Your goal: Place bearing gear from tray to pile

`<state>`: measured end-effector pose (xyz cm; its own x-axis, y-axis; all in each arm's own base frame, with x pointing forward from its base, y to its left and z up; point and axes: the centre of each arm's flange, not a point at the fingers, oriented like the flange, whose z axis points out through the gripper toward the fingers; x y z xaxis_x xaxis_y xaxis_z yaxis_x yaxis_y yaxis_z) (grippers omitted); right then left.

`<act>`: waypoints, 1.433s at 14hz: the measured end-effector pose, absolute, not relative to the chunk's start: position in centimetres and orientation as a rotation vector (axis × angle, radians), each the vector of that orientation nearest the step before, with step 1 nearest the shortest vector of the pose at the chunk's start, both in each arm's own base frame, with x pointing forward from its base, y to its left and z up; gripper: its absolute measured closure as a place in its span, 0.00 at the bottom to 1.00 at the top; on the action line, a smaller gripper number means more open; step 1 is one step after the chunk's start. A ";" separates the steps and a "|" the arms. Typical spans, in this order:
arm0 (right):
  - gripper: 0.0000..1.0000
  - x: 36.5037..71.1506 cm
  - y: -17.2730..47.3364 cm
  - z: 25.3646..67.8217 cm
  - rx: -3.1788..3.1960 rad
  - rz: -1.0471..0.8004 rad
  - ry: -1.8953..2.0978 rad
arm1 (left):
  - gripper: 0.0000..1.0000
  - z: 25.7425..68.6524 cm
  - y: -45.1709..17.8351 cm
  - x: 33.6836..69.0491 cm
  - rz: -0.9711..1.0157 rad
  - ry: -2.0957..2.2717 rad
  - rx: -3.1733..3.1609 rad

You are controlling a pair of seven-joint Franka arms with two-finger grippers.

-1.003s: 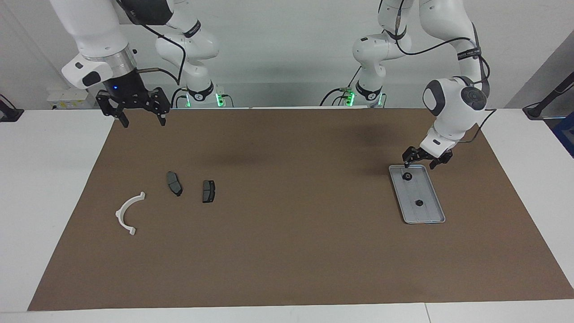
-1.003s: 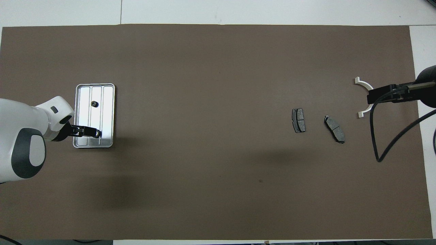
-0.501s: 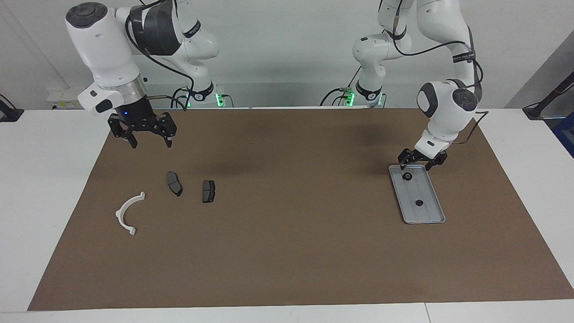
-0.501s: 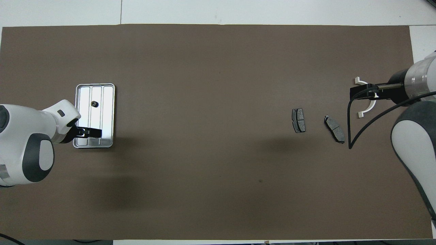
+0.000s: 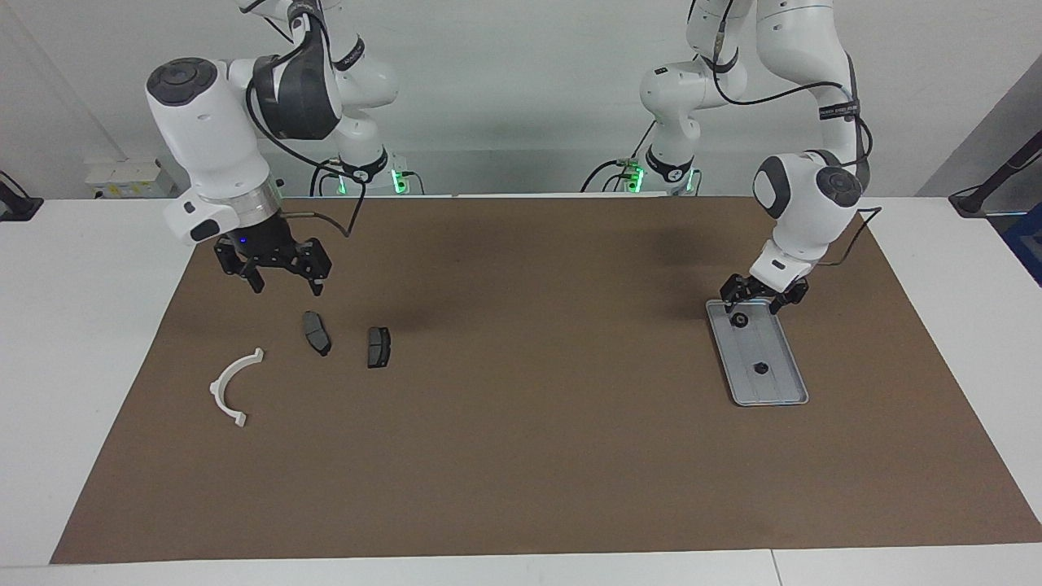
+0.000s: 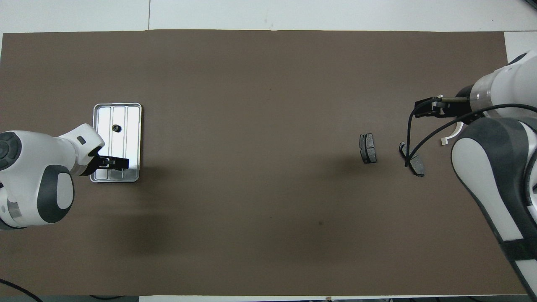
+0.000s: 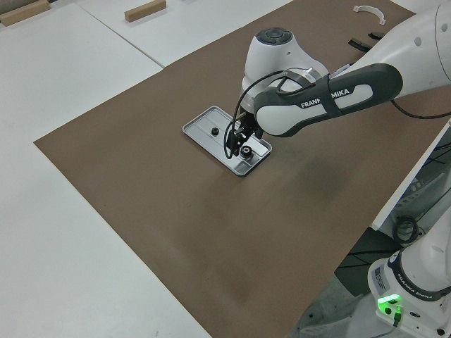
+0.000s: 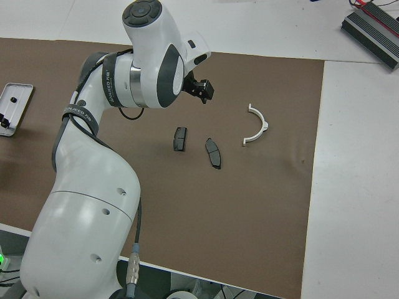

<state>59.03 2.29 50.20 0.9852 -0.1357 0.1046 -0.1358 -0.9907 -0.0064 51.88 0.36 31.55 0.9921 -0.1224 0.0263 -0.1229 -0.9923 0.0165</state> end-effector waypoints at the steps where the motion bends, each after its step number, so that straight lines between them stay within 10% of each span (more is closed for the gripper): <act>1: 0.00 59.4 2.5 49.3 3.129 0.172 -0.223 | 0.00 31.2 0.2 51.9 0.036 -0.194 3.116; 13: 0.00 61.0 4.5 45.1 3.129 0.164 -0.237 | 0.49 30.7 0.2 52.0 0.032 -0.192 3.115; 20: 0.00 60.9 4.8 45.1 3.130 0.164 -0.230 | 0.50 30.7 0.2 52.0 0.031 -0.192 3.115</act>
<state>60.94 4.83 45.06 0.9839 -0.1458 0.1037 -0.1456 -0.9893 -0.0089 51.97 0.16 30.71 0.9923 -0.1223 0.0208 -0.1227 -0.9923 0.0191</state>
